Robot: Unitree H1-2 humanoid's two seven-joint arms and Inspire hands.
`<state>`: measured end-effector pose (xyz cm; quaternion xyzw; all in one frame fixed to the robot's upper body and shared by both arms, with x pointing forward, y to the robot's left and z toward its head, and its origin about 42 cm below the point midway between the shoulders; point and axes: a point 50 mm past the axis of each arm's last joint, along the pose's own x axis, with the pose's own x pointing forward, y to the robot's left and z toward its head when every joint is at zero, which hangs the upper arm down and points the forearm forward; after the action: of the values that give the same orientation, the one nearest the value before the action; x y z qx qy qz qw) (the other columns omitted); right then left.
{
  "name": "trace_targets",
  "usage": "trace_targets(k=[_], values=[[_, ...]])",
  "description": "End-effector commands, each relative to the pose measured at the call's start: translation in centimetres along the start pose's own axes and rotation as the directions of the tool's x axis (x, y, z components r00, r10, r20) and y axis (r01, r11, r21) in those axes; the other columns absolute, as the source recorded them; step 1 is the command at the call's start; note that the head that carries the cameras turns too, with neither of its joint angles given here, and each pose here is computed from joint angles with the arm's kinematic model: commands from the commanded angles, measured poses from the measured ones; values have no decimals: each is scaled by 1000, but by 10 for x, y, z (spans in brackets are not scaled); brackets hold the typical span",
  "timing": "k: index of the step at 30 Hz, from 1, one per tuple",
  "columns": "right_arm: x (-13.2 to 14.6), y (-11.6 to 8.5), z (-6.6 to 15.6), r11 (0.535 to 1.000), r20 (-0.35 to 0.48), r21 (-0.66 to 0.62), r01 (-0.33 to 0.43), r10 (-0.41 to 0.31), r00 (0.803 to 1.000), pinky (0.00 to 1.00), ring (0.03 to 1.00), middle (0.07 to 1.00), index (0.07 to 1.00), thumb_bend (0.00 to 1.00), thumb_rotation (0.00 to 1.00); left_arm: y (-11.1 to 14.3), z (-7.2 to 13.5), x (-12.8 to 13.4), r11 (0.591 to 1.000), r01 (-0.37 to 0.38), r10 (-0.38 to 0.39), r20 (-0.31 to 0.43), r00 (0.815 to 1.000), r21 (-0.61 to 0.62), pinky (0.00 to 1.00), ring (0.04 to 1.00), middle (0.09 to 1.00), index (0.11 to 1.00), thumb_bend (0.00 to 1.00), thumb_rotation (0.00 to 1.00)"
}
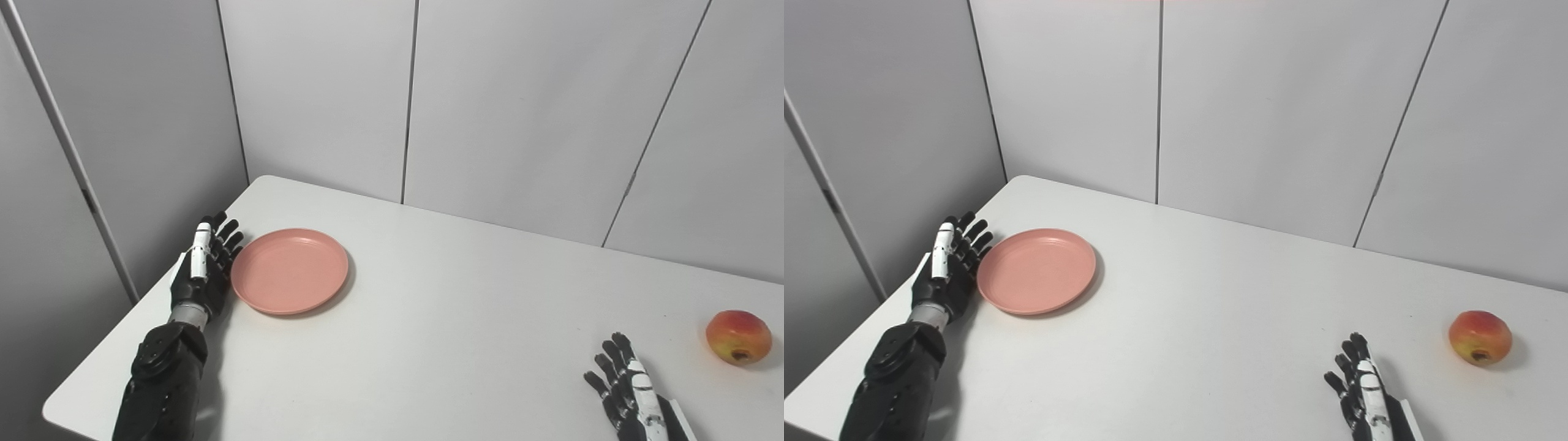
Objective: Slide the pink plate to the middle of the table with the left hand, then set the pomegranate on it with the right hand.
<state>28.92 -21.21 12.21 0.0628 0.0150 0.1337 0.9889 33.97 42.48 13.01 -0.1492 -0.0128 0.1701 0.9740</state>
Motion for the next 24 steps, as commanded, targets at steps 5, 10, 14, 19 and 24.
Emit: trace_targets(k=[5,10,14,19,24], values=[[5,0,11,1000,57,-18,-9,10,998,1000,1000,1000,1000,81,1000,-14,9,5,999,48,-49,18,999,24,937,925,931,923,380,1000],[5,0,11,1000,53,-25,-6,8,999,1000,1000,1000,1000,85,1000,-17,5,7,998,61,-61,5,998,27,914,913,919,916,383,1000],[5,1,11,1000,52,-22,-6,7,999,1000,1000,1000,1000,81,1000,-22,3,7,997,76,-75,-12,997,20,904,910,919,917,391,1000],[6,1,10,1000,44,-11,-5,5,999,1000,1000,1000,1000,101,1000,-31,0,6,996,80,-79,-28,996,24,894,903,908,907,377,1000],[6,3,12,1000,49,-15,-8,9,999,1000,1000,1000,1000,108,1000,-44,-2,4,996,84,-84,-55,995,5,901,899,907,907,365,1000]])
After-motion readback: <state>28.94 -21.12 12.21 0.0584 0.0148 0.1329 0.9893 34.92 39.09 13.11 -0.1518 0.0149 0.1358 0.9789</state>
